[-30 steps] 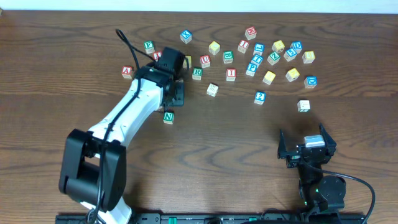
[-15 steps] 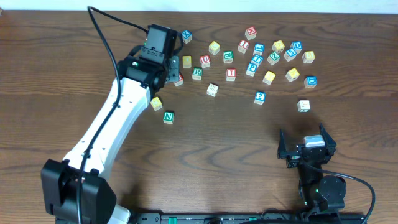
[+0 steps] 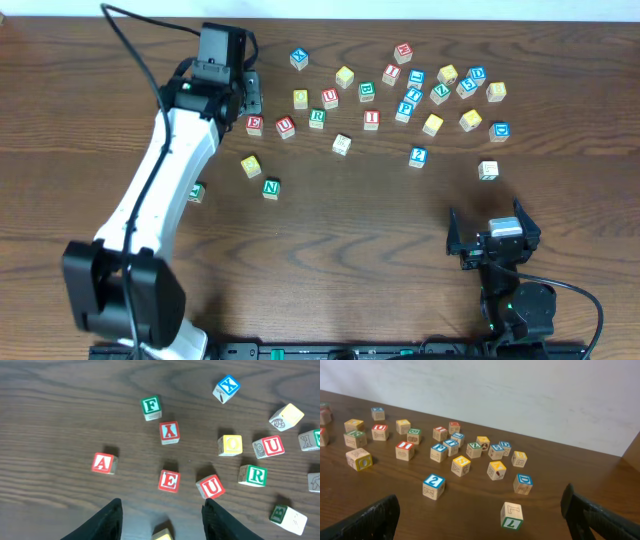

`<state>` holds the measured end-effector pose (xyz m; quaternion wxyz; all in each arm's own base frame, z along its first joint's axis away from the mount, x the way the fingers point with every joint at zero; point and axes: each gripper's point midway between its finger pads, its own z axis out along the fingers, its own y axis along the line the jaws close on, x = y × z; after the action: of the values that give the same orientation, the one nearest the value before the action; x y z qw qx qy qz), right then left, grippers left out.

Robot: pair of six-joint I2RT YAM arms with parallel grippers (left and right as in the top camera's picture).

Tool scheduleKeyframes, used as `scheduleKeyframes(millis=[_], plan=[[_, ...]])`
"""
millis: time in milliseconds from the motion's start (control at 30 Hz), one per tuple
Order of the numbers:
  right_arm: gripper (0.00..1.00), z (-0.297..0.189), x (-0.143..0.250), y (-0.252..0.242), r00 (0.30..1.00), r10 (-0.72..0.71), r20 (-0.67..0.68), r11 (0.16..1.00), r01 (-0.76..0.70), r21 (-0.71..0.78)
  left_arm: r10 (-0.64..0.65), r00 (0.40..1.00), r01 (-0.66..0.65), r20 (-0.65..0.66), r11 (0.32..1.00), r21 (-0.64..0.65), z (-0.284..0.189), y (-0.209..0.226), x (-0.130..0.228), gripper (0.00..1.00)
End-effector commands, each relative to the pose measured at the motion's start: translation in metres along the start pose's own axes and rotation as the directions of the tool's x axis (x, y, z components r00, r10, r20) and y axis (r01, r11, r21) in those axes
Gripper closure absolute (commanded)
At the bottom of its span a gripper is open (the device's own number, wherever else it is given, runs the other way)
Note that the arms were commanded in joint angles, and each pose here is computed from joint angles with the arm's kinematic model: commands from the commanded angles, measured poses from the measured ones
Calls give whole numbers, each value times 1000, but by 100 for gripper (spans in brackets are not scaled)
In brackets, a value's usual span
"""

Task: Spell out NEURIPS
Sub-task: 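Move the left gripper up over the red E block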

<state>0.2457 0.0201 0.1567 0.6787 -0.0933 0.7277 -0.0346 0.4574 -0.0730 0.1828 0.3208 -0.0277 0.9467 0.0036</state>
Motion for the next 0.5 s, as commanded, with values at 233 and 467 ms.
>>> scheduleKeyframes(millis=[233, 467], plan=[[1, 0, 1, -2, 1000, -6, -2, 1000, 6, 8, 37, 982, -39, -185, 999, -9, 61, -9, 20, 39], [1, 0, 1, -2, 1000, -6, -2, 1000, 6, 8, 42, 973, -47, -227, 999, -16, 80, -11, 26, 39]])
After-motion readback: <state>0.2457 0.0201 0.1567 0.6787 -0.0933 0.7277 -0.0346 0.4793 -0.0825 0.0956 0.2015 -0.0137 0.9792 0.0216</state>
